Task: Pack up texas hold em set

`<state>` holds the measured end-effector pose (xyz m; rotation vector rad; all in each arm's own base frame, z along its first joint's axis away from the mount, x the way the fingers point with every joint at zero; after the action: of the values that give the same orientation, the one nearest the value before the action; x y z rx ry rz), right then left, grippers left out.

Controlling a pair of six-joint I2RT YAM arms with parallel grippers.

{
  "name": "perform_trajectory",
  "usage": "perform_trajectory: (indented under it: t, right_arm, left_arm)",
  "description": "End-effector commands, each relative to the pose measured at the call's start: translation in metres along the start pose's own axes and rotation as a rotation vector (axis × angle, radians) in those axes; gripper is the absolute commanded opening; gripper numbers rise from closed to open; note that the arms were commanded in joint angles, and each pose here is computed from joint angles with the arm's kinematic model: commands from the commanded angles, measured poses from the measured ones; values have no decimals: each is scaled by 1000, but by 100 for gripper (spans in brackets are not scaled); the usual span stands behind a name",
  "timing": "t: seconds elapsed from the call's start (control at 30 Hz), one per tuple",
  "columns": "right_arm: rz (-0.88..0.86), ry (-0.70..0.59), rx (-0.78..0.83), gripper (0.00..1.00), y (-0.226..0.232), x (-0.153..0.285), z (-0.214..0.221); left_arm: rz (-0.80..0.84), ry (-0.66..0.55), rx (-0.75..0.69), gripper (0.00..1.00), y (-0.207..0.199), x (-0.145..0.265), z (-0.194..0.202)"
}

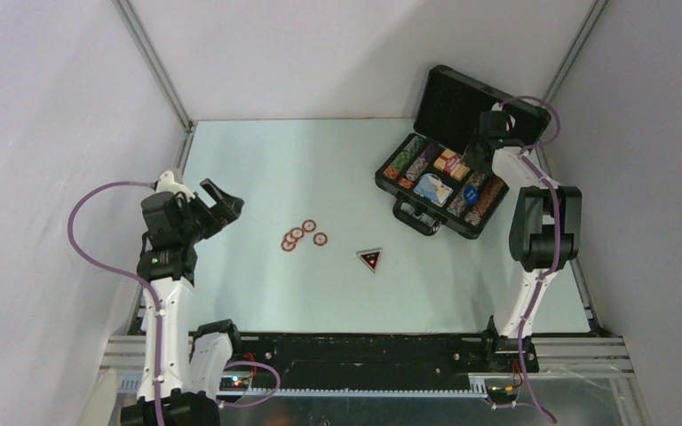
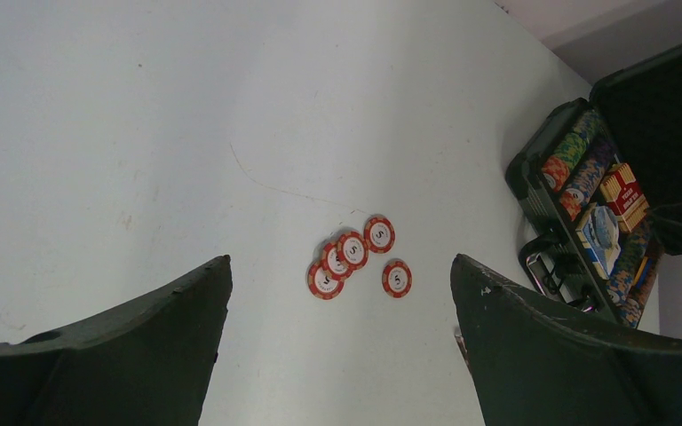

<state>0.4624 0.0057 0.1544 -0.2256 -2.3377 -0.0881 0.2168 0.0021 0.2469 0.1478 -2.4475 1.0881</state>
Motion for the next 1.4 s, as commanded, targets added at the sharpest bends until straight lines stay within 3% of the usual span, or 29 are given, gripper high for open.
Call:
perform_trajectory:
  t: [0.0,0.53,0.9,1.07,1.37]
  right_arm:
    - [-46,-27,-70,42,5,13,-5]
    - [-230,37,-86,24,31,-12,10]
    - [-202,85,-18,26,38,-11,13]
    - [-111,30,18,33,22,10,3]
    - [-68,-96,40,31,14,38,-29]
  left_arm:
    - [30,-13,4,97,-4,0,-4]
    - [31,-15,3,97,-4,0,-4]
    - [32,-17,2,97,-4,1,-4]
    - [33,-16,3,97,-4,1,-4]
    - [32,-19,2,97,-4,1,-4]
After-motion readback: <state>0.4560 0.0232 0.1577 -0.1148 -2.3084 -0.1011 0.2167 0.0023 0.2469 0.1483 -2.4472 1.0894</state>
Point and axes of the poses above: each gripper's point midway between its finger pads, its own x axis back along the fingers, its own y axis along the line the jaws close on, z = x × y, the point moved 7 cm from there along x, back along the fingers, and after that the axes turned 14 degrees about x, right-handed, at the moved point
